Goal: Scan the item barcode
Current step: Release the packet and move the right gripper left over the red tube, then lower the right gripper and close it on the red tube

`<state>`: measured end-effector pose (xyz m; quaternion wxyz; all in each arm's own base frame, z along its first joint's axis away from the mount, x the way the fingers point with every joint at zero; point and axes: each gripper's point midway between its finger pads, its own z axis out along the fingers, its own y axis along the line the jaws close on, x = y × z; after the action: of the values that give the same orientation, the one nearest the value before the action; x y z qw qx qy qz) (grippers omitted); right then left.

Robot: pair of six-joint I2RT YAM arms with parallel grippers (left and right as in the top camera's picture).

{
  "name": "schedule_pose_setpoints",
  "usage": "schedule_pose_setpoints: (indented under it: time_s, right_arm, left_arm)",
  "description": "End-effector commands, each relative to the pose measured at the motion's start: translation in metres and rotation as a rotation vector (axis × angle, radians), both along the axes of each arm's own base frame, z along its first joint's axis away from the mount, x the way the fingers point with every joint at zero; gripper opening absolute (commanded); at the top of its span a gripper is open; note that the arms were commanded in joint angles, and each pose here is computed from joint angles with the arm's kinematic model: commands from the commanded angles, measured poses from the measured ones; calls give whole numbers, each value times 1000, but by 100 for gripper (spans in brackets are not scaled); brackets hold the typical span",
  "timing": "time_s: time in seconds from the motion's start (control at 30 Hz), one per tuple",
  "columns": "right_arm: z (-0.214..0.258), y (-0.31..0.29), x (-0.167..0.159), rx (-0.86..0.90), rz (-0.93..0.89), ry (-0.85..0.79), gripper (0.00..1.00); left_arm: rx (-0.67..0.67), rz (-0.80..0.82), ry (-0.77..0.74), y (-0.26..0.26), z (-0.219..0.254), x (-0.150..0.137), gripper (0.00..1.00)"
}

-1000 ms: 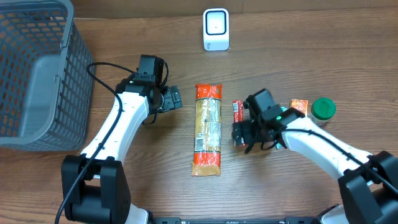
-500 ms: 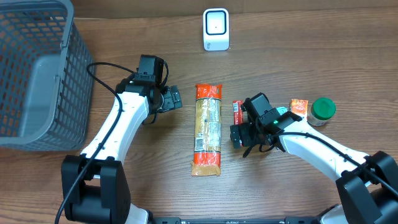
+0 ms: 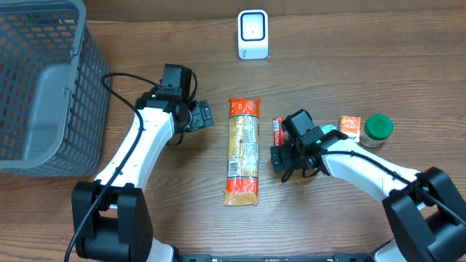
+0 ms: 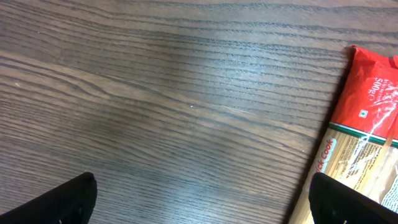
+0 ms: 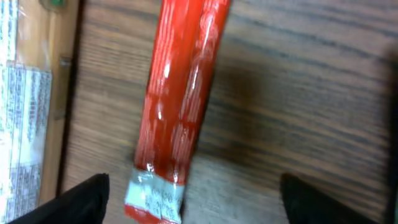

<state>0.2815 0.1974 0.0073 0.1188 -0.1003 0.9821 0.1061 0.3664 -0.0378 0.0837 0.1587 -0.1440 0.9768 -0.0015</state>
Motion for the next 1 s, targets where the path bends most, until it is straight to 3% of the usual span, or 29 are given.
schedule_pose_setpoints:
  time_s: [0.0,0.13,0.27,0.6,0.97]
  right_arm:
    - [-14,-5,-6,-39,1,30,81]
    - [-16,-11,-5,-75,-9,23,60]
    - [-18,-25,-3,-142,-27,10,49]
    - [-16,-39,5,-230,-32,-43,40]
    - [11,-17,16,-130,-13,-71,38]
  left_arm:
    - [-6,2,-22,-1,7,3,100]
    - [-6,2,-22,-1,7,3,100]
    - [-6,2,-22,-1,7,3,100]
    - [-6,2,-22,-1,7,3,100]
    - [-6,2,-23,-1,7,3,100]
